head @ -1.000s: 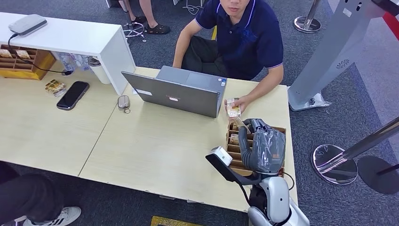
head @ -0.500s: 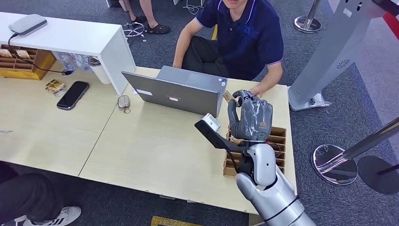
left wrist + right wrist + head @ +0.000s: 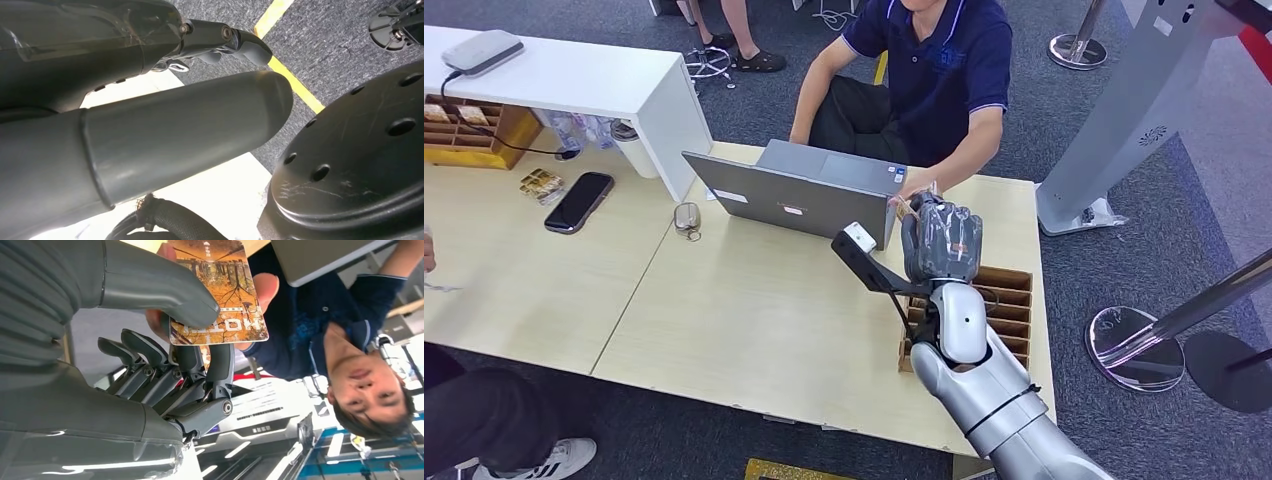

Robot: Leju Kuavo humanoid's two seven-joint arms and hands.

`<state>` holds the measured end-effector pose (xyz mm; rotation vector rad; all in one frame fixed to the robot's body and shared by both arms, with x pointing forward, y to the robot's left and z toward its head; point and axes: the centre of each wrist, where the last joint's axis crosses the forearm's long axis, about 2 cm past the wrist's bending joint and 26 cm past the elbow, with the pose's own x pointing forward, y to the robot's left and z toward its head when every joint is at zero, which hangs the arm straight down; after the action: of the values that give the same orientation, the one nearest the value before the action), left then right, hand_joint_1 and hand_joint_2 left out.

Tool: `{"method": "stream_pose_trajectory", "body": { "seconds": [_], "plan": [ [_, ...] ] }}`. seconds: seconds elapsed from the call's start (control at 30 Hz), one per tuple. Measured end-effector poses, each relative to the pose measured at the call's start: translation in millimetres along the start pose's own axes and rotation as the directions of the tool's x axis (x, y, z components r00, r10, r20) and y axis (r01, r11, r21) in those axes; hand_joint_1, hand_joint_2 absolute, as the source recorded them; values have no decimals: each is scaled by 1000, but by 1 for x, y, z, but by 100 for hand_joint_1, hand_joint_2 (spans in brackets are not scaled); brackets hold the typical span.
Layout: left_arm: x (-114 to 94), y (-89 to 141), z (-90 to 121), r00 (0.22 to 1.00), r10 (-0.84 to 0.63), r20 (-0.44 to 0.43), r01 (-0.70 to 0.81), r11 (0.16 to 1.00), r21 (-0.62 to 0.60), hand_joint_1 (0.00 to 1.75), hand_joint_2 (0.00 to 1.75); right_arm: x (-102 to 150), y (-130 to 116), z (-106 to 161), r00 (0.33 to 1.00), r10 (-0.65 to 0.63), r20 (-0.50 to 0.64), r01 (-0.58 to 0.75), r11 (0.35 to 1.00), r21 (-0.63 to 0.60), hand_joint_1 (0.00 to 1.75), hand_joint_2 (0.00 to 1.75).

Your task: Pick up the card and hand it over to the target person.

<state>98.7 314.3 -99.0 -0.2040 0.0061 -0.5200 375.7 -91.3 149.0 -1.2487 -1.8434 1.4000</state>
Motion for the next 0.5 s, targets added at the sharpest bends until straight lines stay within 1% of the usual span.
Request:
{"method": "stream_pose_trajectory", "body": {
  "seconds": [0.1,0.13,0.37,0.5],
  "plan": [
    [-5,-3,-2,1000,25,3,-25,1000,2,0,0,-2,0,2,997,-43,-62,41,999,-27,12,175],
    [-7,-4,-2,999,34,4,-34,999,3,0,0,-1,-2,3,995,-69,-69,66,997,-46,0,175],
    [-15,-6,-4,996,87,9,-87,996,9,0,0,8,-15,16,973,-216,-78,202,968,-149,0,175],
    [-16,-3,-3,991,134,15,-134,991,13,0,0,14,-29,30,934,-350,-73,327,920,-215,0,175]
  ]
}}
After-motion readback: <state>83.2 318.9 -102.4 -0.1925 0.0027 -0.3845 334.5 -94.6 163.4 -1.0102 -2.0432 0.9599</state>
